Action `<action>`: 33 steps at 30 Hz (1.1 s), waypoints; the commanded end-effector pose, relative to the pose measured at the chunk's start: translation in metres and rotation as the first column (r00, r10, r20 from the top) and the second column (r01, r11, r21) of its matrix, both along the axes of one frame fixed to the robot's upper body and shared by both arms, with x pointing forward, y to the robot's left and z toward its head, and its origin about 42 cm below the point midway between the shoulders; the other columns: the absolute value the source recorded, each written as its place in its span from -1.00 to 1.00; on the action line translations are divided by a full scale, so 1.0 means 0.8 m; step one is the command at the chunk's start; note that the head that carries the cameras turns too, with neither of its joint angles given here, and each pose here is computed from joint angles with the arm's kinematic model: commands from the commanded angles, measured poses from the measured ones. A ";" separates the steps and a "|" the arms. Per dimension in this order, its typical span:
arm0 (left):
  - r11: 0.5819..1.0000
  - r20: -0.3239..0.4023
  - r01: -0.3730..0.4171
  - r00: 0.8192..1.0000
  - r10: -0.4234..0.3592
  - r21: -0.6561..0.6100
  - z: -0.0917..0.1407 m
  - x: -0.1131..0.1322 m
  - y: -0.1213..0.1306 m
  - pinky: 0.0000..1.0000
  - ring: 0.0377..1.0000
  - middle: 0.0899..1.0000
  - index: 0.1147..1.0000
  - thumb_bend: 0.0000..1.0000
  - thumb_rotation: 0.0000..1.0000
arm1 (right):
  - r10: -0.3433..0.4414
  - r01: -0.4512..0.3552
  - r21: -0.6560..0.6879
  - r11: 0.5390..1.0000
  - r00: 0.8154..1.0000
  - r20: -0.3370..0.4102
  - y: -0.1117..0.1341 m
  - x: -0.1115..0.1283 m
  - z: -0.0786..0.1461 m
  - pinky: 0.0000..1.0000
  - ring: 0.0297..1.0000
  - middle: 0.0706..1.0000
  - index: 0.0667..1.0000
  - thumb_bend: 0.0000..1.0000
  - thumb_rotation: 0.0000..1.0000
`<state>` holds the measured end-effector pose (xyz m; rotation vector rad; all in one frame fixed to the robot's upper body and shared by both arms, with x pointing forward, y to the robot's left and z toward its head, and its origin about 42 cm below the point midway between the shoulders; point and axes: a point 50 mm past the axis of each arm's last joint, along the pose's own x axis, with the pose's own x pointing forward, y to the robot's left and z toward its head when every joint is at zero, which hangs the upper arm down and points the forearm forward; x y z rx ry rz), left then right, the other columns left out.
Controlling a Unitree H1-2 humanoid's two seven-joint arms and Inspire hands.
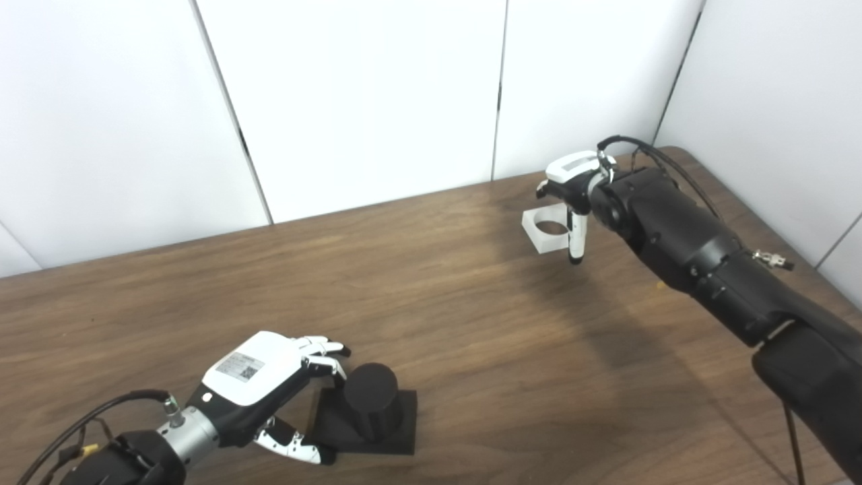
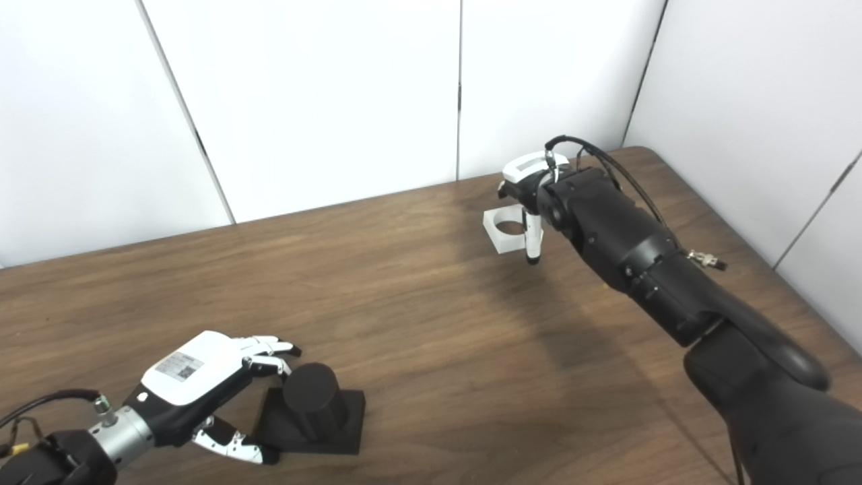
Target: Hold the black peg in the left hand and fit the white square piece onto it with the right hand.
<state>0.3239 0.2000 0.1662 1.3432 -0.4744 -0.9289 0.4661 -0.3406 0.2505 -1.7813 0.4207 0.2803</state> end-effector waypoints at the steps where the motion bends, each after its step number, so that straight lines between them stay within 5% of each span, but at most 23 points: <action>1: 0.992 -0.091 0.043 0.995 -0.032 0.119 -0.028 -0.023 0.008 0.51 0.75 0.71 -0.15 0.05 -0.88 | 0.011 -0.010 -0.011 1.000 0.995 0.098 -0.002 0.012 0.037 0.61 0.81 0.84 0.72 0.71 -0.67; 21: 0.994 -0.085 0.042 0.996 -0.033 0.103 -0.021 -0.025 0.010 0.48 0.73 0.69 -0.15 0.05 -0.88 | -0.004 0.006 -0.033 0.999 0.997 0.075 -0.015 0.011 0.005 0.51 0.75 0.82 0.44 0.61 -0.67; 25: 0.994 -0.091 0.039 0.995 -0.030 0.106 -0.021 -0.026 0.010 0.48 0.72 0.69 -0.15 0.05 -0.88 | -0.017 0.021 -0.041 0.999 0.997 0.080 -0.020 0.009 0.000 0.49 0.74 0.78 0.25 0.61 -0.69; 27: 0.993 -0.093 0.039 0.995 -0.028 0.110 -0.021 -0.026 0.010 0.48 0.72 0.70 -0.15 0.05 -0.88 | -0.023 0.026 -0.029 0.999 0.996 0.085 -0.024 0.008 -0.002 0.51 0.74 0.76 -0.02 0.17 -0.71; 33: 0.993 -0.092 0.040 0.995 -0.031 0.106 -0.022 -0.026 0.010 0.48 0.72 0.69 -0.15 0.05 -0.88 | -0.012 0.014 -0.015 1.000 0.993 0.121 -0.031 0.003 -0.002 0.59 0.70 0.58 -0.11 0.05 -0.73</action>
